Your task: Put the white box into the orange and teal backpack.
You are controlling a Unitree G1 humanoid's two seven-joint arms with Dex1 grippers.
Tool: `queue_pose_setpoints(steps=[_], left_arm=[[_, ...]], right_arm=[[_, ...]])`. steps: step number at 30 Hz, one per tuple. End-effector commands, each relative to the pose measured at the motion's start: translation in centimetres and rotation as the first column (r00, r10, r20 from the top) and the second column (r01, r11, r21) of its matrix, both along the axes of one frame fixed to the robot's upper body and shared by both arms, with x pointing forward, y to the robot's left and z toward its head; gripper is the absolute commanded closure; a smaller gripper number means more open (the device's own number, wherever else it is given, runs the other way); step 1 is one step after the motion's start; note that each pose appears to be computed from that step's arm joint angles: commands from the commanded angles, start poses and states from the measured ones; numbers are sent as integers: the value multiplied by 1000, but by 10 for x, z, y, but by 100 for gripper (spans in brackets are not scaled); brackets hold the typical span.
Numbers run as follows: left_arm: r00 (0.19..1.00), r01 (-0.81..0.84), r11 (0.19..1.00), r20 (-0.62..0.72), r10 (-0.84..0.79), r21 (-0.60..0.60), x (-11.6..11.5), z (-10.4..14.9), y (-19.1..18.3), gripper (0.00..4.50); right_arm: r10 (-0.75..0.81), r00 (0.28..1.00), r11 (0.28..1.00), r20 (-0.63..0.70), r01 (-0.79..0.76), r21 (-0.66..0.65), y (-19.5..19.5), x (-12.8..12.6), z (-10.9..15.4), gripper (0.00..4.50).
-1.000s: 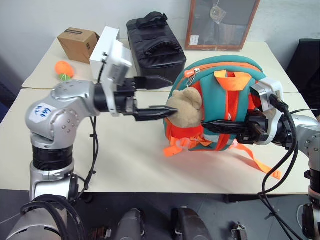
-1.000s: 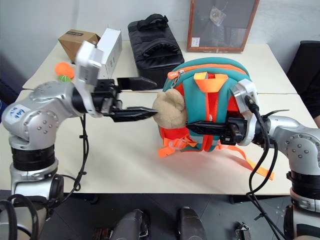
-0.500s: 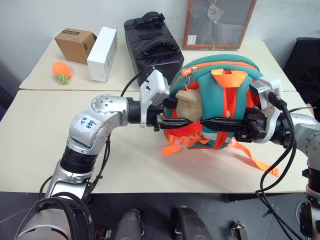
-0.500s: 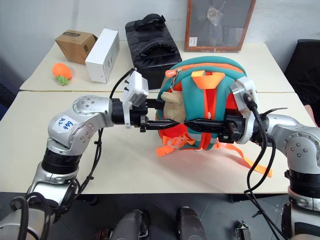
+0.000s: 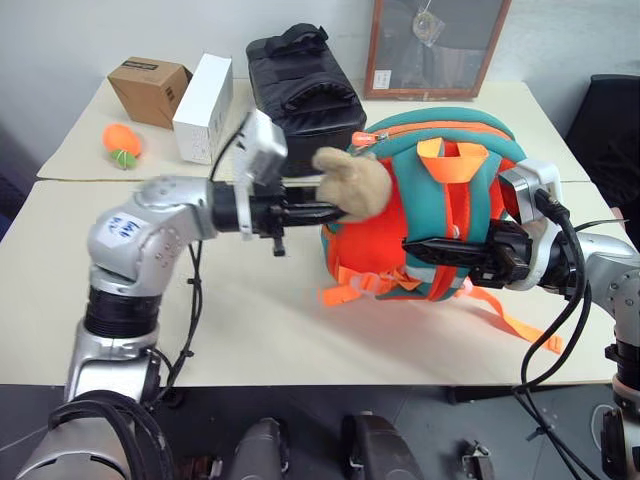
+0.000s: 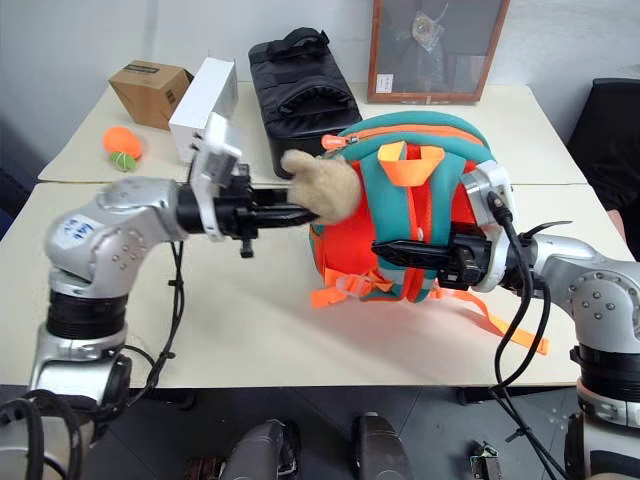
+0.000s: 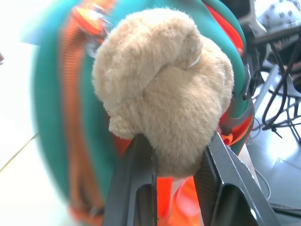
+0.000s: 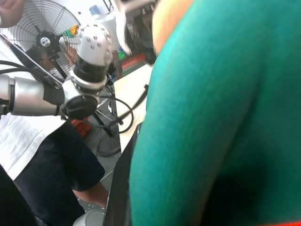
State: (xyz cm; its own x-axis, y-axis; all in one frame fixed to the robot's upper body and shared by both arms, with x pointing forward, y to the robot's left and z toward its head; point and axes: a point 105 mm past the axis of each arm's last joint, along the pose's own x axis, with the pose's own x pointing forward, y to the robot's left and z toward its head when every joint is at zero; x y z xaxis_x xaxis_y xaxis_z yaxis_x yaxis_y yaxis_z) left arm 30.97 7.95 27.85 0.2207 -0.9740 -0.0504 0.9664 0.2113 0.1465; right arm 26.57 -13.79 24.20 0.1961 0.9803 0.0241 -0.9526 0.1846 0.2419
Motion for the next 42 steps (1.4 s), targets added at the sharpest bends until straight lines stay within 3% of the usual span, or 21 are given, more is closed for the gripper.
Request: queue_pose_setpoints(steps=[1,7,14,21,23,29,33,38,42], left_arm=[[998,22,1000,59,-21,-12,-5,15,1,363],[999,6,1000,52,-5,-27,-1,11,2,402],[982,-187,982,-9,187,27,27,2,59,406],[985,-137,976,-80,152,171,15,-39,85,406],[987,-105,958,-87,133,268,10,-63,85,406],[992,-58,911,-82,100,408,19,-123,61,406],[996,-50,867,-34,77,497,28,-147,48,406],[981,-192,876,60,185,441,71,-136,31,406],[973,-231,895,74,220,383,88,-119,29,406]], right_arm=[[-27,998,999,55,26,18,-7,-1,10,450],[-31,998,999,55,30,19,-6,1,9,450],[-56,995,998,87,55,18,-20,-6,14,450],[-72,993,995,90,65,75,-34,-22,20,450],[-88,992,991,87,78,105,-37,-24,22,450],[-74,993,989,96,61,133,-33,-37,22,450],[-69,992,987,108,52,151,-29,-41,27,450],[-31,990,989,140,10,147,-6,-55,27,450],[-130,980,989,150,118,87,8,-44,12,450]])
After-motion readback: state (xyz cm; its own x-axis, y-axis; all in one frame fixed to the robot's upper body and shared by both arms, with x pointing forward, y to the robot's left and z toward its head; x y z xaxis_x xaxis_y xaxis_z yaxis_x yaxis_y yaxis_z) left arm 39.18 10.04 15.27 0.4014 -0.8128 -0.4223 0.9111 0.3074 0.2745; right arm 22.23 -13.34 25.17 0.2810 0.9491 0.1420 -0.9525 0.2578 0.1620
